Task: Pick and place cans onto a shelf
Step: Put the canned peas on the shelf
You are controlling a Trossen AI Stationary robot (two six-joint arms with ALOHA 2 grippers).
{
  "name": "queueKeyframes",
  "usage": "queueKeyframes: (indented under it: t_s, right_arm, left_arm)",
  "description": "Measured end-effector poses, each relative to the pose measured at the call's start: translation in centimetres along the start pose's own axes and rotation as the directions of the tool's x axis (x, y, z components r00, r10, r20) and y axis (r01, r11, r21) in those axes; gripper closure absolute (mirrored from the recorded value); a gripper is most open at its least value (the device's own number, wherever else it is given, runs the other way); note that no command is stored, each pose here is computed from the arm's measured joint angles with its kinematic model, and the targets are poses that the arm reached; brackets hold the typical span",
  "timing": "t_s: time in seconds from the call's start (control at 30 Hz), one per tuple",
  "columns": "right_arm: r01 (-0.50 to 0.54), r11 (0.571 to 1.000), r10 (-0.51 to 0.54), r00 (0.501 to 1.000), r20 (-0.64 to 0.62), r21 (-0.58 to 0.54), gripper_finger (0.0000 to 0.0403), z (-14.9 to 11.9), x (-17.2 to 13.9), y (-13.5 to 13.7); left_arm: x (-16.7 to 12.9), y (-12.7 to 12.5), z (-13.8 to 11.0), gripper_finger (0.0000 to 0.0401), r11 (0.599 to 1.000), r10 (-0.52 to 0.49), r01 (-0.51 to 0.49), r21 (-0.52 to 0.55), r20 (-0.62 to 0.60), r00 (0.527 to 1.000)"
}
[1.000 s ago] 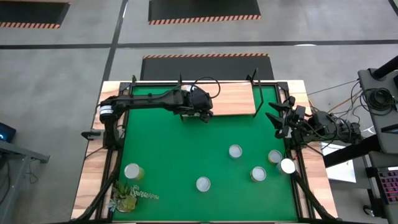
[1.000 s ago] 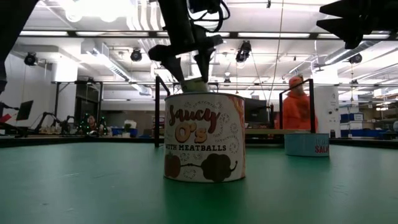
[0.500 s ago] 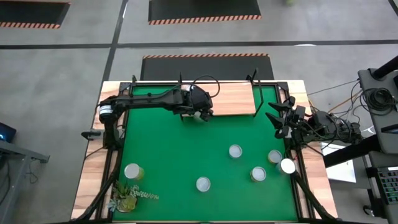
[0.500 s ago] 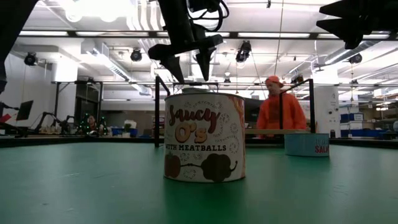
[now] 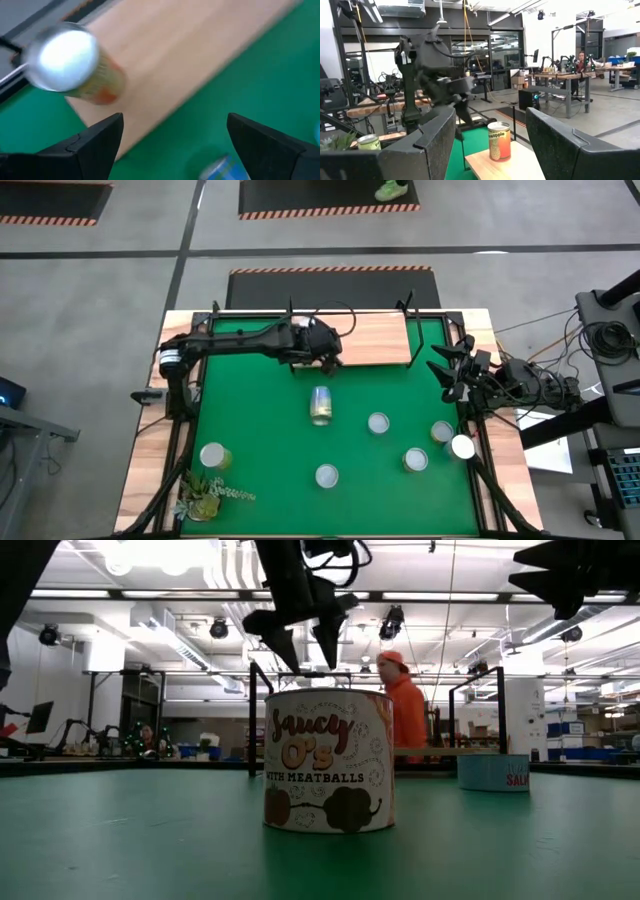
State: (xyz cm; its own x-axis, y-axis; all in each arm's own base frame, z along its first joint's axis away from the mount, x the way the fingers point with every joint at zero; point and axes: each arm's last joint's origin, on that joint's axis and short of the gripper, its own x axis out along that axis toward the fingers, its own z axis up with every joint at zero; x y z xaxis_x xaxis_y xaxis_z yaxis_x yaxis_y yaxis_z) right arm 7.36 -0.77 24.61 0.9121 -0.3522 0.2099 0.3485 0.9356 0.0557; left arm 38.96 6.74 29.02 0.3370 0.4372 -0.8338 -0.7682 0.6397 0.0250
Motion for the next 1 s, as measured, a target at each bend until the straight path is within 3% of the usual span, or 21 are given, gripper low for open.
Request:
queueKeyframes:
  t_s: [0.07,0.17,0.27,0.4,0.53,0.63,0.73,1.0]
  right_arm:
    - [0.000,1.000,0.000,1.000,0.000,-0.001,0.0175,0.0,0.0,0.0]
    - [0.000,1.000,0.000,1.000,0.000,0.000,0.0175,0.0,0.0,0.0]
    - [-0.006,1.000,0.006,1.000,-0.004,0.009,0.0175,0.0,0.0,0.0]
    - [-0.082,0.997,0.082,0.996,-0.041,-0.001,0.0175,-0.4,0.3,0.4]
    - [-0.100,0.995,0.097,0.989,-0.109,-0.018,0.0185,-0.3,1.4,0.9]
    - [-0.143,0.989,0.137,0.976,-0.171,-0.023,0.0200,0.1,2.9,1.7]
    - [-0.175,0.982,0.141,0.927,-0.346,-0.070,0.0215,-1.2,5.7,3.0]
    - [-0.263,0.953,0.140,0.826,-0.546,-0.153,0.0256,-2.4,10.9,5.5]
  left_arm:
    - [-0.6,-1.0,-0.8,0.0062,0.995,-0.038,0.040,0.091,-0.025,0.999]
    - [-1.7,-2.8,-2.8,0.0062,0.957,-0.100,0.126,0.263,-0.109,0.989]
    - [-3.2,-5.0,-5.8,0.0062,0.870,-0.123,0.191,0.455,-0.174,0.977]
    - [-5.5,-7.3,-10.2,0.0062,0.764,-0.032,0.092,0.639,-0.104,0.994]
    - [-6.9,-8.2,-13.8,0.0063,0.687,0.000,0.026,0.726,-0.036,0.999]
    - [-6.8,-7.9,-15.5,0.0070,0.670,0.021,-0.014,0.742,0.000,1.000]
    - [-6.1,-7.2,-16.4,0.0084,0.670,0.006,-0.033,0.741,0.039,0.999]
    - [-4.5,-5.3,-18.5,0.0150,0.680,-0.220,0.084,0.729,0.093,0.971]
